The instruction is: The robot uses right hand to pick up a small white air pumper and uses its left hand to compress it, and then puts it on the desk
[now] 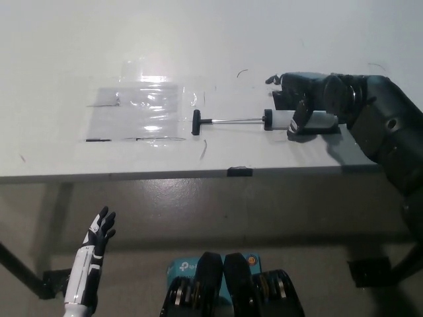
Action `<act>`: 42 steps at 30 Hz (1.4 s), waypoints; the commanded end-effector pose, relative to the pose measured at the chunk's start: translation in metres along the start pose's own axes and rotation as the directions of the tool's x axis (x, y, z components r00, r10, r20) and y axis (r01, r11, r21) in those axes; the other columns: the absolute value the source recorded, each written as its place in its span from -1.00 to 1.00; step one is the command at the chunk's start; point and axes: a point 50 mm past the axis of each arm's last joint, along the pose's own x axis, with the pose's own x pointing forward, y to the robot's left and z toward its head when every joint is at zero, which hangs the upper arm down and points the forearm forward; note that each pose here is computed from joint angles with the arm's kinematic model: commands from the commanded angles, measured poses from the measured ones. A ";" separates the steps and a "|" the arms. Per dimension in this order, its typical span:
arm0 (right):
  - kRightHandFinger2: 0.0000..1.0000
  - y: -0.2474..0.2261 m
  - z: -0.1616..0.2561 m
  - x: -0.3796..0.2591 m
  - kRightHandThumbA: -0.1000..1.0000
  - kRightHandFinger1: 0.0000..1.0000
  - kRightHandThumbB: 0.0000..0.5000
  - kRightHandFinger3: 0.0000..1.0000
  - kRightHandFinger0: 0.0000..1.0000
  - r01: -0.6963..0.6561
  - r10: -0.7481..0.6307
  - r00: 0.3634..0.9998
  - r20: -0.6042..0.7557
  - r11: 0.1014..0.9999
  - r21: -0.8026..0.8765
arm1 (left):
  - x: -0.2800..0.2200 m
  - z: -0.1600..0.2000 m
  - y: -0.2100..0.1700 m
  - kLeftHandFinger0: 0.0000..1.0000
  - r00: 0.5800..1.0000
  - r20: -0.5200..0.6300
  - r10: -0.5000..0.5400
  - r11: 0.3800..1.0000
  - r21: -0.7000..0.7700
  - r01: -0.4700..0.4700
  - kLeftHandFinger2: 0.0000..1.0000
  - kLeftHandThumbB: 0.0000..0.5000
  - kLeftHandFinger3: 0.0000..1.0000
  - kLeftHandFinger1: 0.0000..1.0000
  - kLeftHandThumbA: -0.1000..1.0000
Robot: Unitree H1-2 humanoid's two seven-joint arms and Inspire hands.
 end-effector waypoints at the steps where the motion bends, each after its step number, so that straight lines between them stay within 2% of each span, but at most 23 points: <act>1: 0.94 -0.033 0.012 -0.007 1.00 0.99 0.74 0.90 1.00 -0.018 0.018 1.000 -0.002 0.999 -0.029 | 0.005 0.010 0.005 1.00 0.998 0.052 0.024 1.000 0.012 -0.025 1.00 -0.63 1.00 1.00 1.00; 3: 0.91 -0.033 0.011 -0.007 1.00 0.96 0.74 0.96 0.98 -0.032 0.032 0.999 -0.020 0.999 -0.020 | 0.005 0.010 0.005 1.00 0.998 0.052 0.023 1.000 0.020 -0.024 1.00 -0.62 1.00 1.00 1.00; 4: 1.00 -0.033 0.009 -0.007 1.00 1.00 0.77 1.00 1.00 -0.043 0.043 0.998 -0.034 0.999 -0.010 | 0.005 0.010 0.005 1.00 0.999 0.048 0.024 1.000 0.019 -0.025 1.00 -0.61 1.00 1.00 1.00; 6: 1.00 -0.033 0.007 -0.008 1.00 1.00 0.67 1.00 1.00 -0.061 0.062 0.997 -0.038 0.998 0.011 | 0.004 0.010 0.005 1.00 0.998 0.049 0.024 0.999 0.021 -0.025 1.00 -0.67 1.00 1.00 1.00; 9: 1.00 -0.031 0.004 -0.008 1.00 1.00 0.71 0.95 1.00 -0.073 0.074 0.996 -0.047 0.997 0.036 | 0.005 0.010 0.004 1.00 0.998 0.048 0.028 1.000 0.007 -0.028 1.00 -0.67 1.00 1.00 1.00; 11: 1.00 -0.031 0.002 -0.008 0.98 1.00 0.72 1.00 1.00 -0.078 0.081 0.995 -0.053 0.996 0.049 | 0.005 0.010 0.004 1.00 0.998 0.049 0.027 1.000 0.006 -0.027 1.00 -0.68 1.00 1.00 1.00; 19: 1.00 -0.027 0.015 -0.004 1.00 1.00 0.68 1.00 1.00 -0.100 0.101 0.994 -0.045 0.995 0.027 | 0.003 0.011 0.013 1.00 0.998 0.046 0.045 0.999 0.024 -0.047 1.00 -0.67 1.00 1.00 1.00; 23: 1.00 -0.020 0.019 -0.001 0.99 1.00 0.56 1.00 1.00 -0.120 0.121 0.991 -0.052 0.992 0.023 | 0.002 0.010 0.013 1.00 0.998 0.044 0.049 0.999 0.015 -0.049 1.00 -0.69 1.00 1.00 1.00; 29: 1.00 -0.016 0.022 0.001 1.00 1.00 0.55 1.00 1.00 -0.124 0.124 0.991 -0.051 0.992 0.005 | 0.005 0.011 0.014 1.00 0.998 0.045 0.044 0.999 0.028 -0.045 1.00 -0.64 1.00 1.00 1.00; 31: 1.00 -0.015 0.021 0.002 0.91 1.00 0.59 1.00 1.00 -0.111 0.112 0.992 -0.058 0.994 0.015 | 0.005 0.011 0.014 1.00 0.998 0.049 0.043 0.999 0.027 -0.044 1.00 -0.64 1.00 1.00 1.00; 32: 0.90 -0.014 0.020 0.002 0.88 0.89 0.59 0.82 0.88 -0.102 0.103 0.993 -0.061 0.995 0.017 | 0.005 0.011 0.014 1.00 0.998 0.051 0.041 0.999 0.026 -0.042 1.00 -0.64 1.00 1.00 1.00; 33: 0.88 -0.011 0.020 0.004 0.59 0.80 0.12 0.76 0.67 -0.065 0.063 0.995 -0.080 0.997 -0.028 | 0.005 0.011 0.014 1.00 0.998 0.052 0.041 0.999 0.029 -0.043 1.00 -0.64 1.00 1.00 1.00; 34: 1.00 -0.009 0.021 0.005 0.44 1.00 0.18 0.87 0.90 -0.029 0.022 0.996 -0.090 0.997 -0.072 | 0.005 0.011 0.014 1.00 0.998 0.053 0.042 0.999 0.032 -0.044 1.00 -0.64 1.00 1.00 1.00; 35: 0.79 -0.007 0.021 0.007 0.03 0.84 -0.07 0.64 0.72 0.011 -0.020 0.995 -0.100 0.996 -0.089 | 0.005 0.011 0.014 1.00 0.998 0.052 0.042 0.999 0.031 -0.044 1.00 -0.63 1.00 1.00 1.00; 36: 0.45 -0.006 0.021 0.007 -0.34 0.55 -0.58 0.44 0.49 0.018 -0.032 0.993 -0.115 0.993 -0.119 | 0.005 0.011 0.014 1.00 0.998 0.053 0.044 0.998 0.032 -0.046 1.00 -0.60 1.00 1.00 1.00; 37: 0.09 -0.004 0.020 0.008 -0.86 0.17 -0.59 0.33 0.10 0.016 -0.033 0.991 -0.128 0.991 -0.130 | 0.005 0.012 0.014 1.00 0.998 0.054 0.045 0.998 0.036 -0.047 1.00 -0.60 1.00 1.00 1.00; 38: -0.01 -0.002 0.019 0.008 -0.99 -0.05 -0.57 0.28 -0.22 0.011 -0.029 0.990 -0.136 0.992 -0.128 | 0.005 0.012 0.014 1.00 0.998 0.055 0.044 0.998 0.043 -0.046 1.00 -0.59 1.00 1.00 1.00; 39: -0.25 0.000 0.018 0.008 -1.00 -0.35 -0.61 0.19 -0.59 0.009 -0.027 0.989 -0.144 0.992 -0.126 | 0.005 0.011 0.014 1.00 0.997 0.057 0.043 0.998 0.050 -0.046 1.00 -0.56 1.00 1.00 1.00; 41: -0.35 0.001 0.018 0.009 -1.00 -0.53 -0.66 0.17 -0.87 0.020 -0.036 0.990 -0.139 0.994 -0.111 | 0.005 0.012 0.014 1.00 0.997 0.060 0.043 0.997 0.056 -0.047 1.00 -0.51 1.00 1.00 1.00; 42: -0.35 0.000 0.020 0.009 -1.00 -0.50 -0.66 0.18 -0.86 0.028 -0.042 0.990 -0.134 0.994 -0.104 | 0.006 0.013 0.015 1.00 0.997 0.063 0.044 0.997 0.057 -0.048 1.00 -0.51 1.00 1.00 1.00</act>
